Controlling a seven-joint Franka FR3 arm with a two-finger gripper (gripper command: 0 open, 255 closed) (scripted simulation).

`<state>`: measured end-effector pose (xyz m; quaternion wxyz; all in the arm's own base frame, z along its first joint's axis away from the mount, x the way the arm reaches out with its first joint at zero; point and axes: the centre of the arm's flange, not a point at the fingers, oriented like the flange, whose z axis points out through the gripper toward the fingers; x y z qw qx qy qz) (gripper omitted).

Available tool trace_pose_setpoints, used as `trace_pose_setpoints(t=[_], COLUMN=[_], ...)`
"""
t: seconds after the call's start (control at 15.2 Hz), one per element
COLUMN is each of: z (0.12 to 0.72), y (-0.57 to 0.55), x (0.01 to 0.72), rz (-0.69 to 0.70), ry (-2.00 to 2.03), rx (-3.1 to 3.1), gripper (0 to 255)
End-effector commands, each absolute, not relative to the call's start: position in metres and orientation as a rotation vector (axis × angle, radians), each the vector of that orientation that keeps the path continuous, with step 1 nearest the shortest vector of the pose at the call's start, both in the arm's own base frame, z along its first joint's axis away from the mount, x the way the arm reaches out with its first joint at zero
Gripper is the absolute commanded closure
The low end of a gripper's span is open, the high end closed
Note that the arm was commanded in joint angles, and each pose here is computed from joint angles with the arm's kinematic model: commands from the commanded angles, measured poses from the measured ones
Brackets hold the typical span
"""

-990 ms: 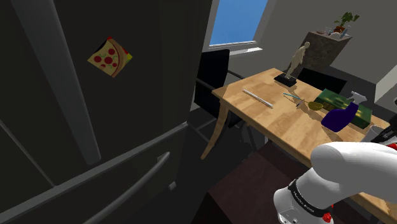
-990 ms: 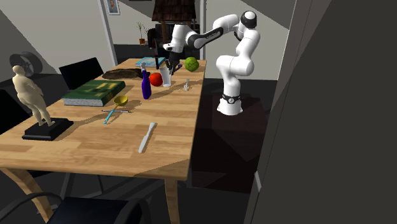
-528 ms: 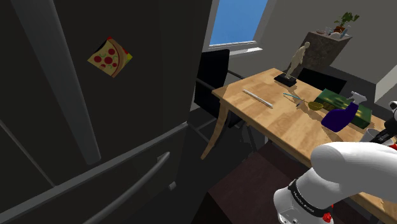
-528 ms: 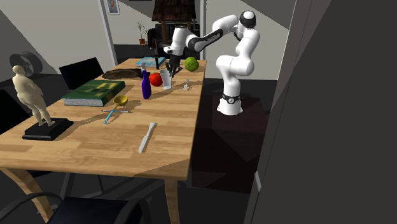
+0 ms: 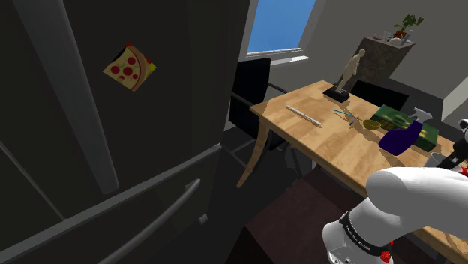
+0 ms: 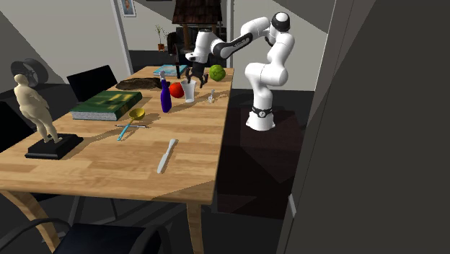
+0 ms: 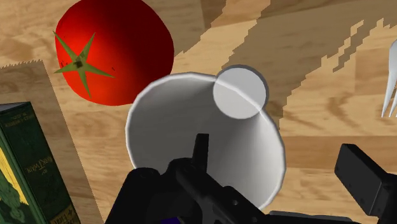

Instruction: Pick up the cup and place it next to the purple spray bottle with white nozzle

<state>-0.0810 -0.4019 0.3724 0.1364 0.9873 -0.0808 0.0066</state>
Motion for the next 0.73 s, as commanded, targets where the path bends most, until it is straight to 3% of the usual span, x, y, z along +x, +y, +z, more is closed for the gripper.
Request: trace_pose_setpoints(t=[0.0,0.33,0.66], z=[0.372,0.421,0.421], y=[-0.402,-0.388,-0.388], x=[-0.081,-0.081,-0.081], rz=[0.019,0.019,0.019], ry=[-0.234,-0.234,-0.234], rx=[2.858,2.858,2.858], gripper=[0,0,0])
